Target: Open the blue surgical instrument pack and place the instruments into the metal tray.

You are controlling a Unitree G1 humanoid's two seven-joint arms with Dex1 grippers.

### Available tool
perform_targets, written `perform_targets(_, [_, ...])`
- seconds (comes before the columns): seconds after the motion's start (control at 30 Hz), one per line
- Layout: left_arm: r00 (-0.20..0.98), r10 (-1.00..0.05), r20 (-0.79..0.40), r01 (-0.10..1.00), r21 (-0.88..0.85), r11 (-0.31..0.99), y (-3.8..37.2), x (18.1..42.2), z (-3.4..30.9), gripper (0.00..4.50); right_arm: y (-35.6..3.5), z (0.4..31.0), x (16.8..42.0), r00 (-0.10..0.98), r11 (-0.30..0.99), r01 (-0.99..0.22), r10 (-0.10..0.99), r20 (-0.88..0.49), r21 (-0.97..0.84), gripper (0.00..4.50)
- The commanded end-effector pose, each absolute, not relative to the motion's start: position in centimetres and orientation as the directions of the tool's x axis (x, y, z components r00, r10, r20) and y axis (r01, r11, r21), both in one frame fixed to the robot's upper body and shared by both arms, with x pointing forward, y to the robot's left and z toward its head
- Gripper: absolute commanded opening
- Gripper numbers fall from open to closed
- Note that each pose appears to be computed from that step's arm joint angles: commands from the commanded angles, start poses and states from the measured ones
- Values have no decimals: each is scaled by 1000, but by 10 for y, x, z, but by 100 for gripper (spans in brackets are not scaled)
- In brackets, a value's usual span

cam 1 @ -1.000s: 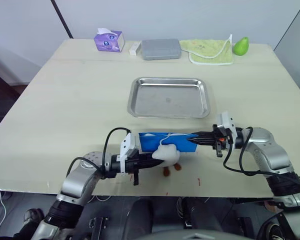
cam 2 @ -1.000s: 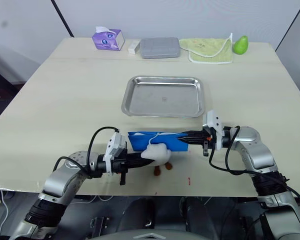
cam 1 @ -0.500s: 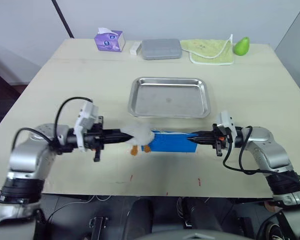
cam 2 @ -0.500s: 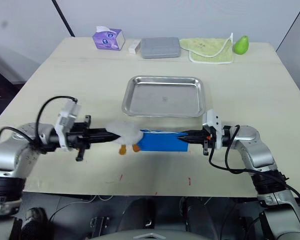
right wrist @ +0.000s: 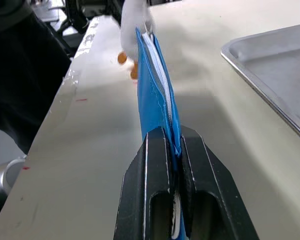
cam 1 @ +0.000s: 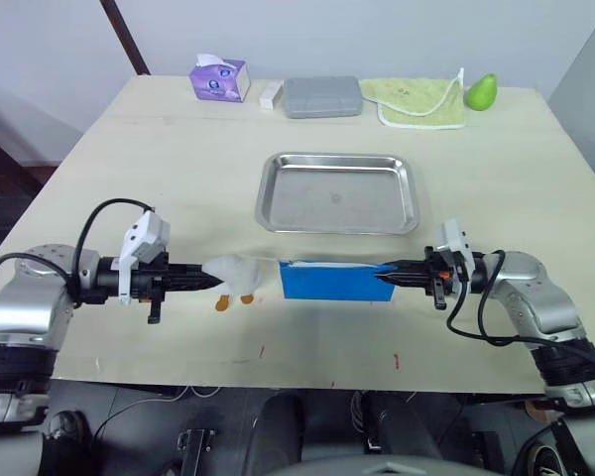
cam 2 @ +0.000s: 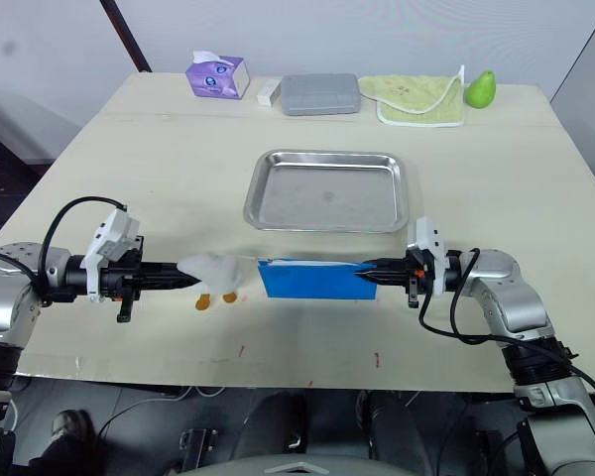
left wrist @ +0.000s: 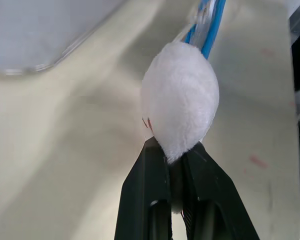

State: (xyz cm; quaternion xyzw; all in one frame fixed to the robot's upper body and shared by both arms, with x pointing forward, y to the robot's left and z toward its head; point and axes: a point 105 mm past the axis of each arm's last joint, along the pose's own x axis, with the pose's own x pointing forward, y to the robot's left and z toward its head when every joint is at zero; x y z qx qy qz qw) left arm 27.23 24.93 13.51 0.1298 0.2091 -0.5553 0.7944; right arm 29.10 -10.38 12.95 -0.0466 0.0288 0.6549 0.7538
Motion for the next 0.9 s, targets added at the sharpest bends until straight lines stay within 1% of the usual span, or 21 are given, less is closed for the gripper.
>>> perform_targets(0.03, [296, -823, -485, 945, 27, 325, 249, 273, 142, 7, -106, 157, 288, 128, 128, -991, 992, 13, -45, 0])
perform_targets(0.3, [325, -779, -536, 937, 69, 343, 262, 279, 138, 7, -110, 199, 279, 83, 73, -996, 964, 253, 50, 0])
perform_targets(0.4, [340, -760, -554, 932, 87, 353, 268, 282, 136, 7, -112, 209, 277, 80, 56, -995, 946, 313, 83, 0])
perform_targets(0.57, [352, -753, -556, 931, 125, 342, 268, 287, 136, 7, -114, 218, 277, 92, 53, -992, 925, 367, 114, 0])
perform_targets(0.73, [367, -764, -532, 929, 164, 332, 263, 291, 140, 7, -113, 219, 276, 95, 56, -992, 927, 362, 116, 0])
perform_targets(0.83, [413, -755, -509, 911, 232, 342, 263, 300, 151, 7, -111, 210, 277, 104, 82, -993, 950, 295, 84, 0])
perform_targets(0.9, [472, -741, -478, 880, 309, 361, 263, 311, 160, 7, -111, 199, 282, 129, 123, -992, 965, 229, 39, 0])
